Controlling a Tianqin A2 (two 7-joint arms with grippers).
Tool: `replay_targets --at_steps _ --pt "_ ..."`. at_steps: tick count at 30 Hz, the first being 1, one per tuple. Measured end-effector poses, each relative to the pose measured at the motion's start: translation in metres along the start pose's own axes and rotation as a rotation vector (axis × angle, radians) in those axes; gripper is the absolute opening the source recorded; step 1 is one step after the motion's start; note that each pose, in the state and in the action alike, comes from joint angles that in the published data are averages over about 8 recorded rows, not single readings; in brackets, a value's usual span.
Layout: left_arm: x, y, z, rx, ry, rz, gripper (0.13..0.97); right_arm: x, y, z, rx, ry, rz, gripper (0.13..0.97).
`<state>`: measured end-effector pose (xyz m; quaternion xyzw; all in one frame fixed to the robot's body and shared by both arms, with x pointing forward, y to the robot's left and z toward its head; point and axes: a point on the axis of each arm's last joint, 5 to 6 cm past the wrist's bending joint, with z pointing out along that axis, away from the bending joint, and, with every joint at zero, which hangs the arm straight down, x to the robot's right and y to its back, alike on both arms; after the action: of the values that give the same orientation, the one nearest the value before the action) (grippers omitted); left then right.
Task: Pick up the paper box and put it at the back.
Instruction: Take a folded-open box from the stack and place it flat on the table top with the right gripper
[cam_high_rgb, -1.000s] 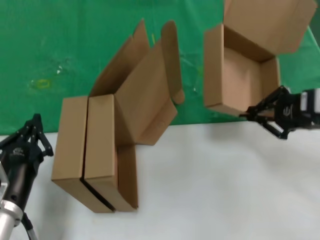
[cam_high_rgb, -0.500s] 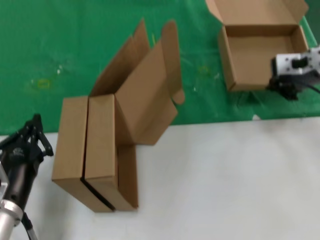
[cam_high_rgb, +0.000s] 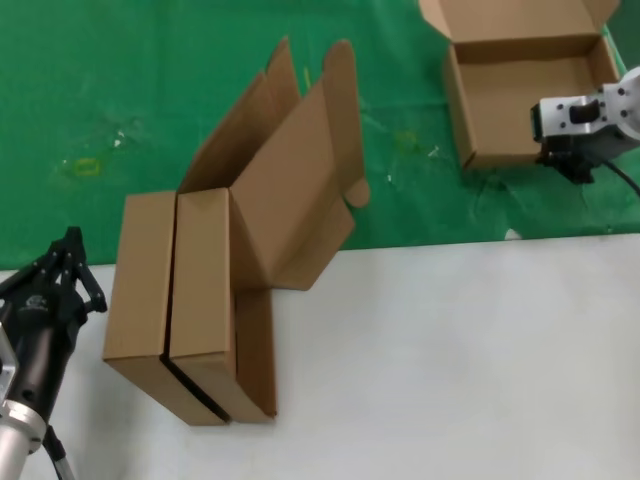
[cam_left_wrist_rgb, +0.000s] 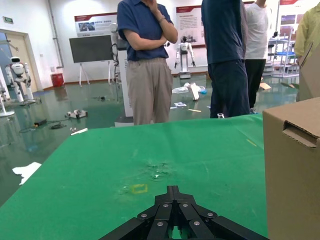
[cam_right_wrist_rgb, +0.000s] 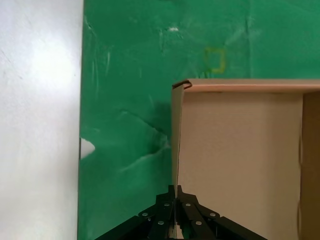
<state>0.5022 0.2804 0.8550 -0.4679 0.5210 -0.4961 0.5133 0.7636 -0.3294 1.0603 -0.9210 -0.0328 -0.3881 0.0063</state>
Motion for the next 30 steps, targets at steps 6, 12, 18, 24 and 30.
replay_targets --at_steps 6,12,18,24,30 --pt "0.0000 0.0000 0.000 0.000 0.000 0.000 0.144 -0.001 0.009 -0.001 -0.018 0.009 0.009 0.148" --pt "0.0000 0.0000 0.000 0.000 0.000 0.000 0.144 -0.004 0.015 0.000 -0.023 0.012 0.020 0.148" --pt "0.0000 0.0000 0.000 0.000 0.000 0.000 0.144 -0.007 0.015 0.002 -0.015 0.005 0.032 0.148" --pt "0.0000 0.0000 0.000 0.000 0.000 0.000 0.144 -0.010 0.013 0.004 -0.001 -0.014 0.044 0.148" --pt "0.0000 0.0000 0.000 0.000 0.000 0.000 0.144 -0.012 0.012 0.005 0.006 -0.031 0.049 0.148"
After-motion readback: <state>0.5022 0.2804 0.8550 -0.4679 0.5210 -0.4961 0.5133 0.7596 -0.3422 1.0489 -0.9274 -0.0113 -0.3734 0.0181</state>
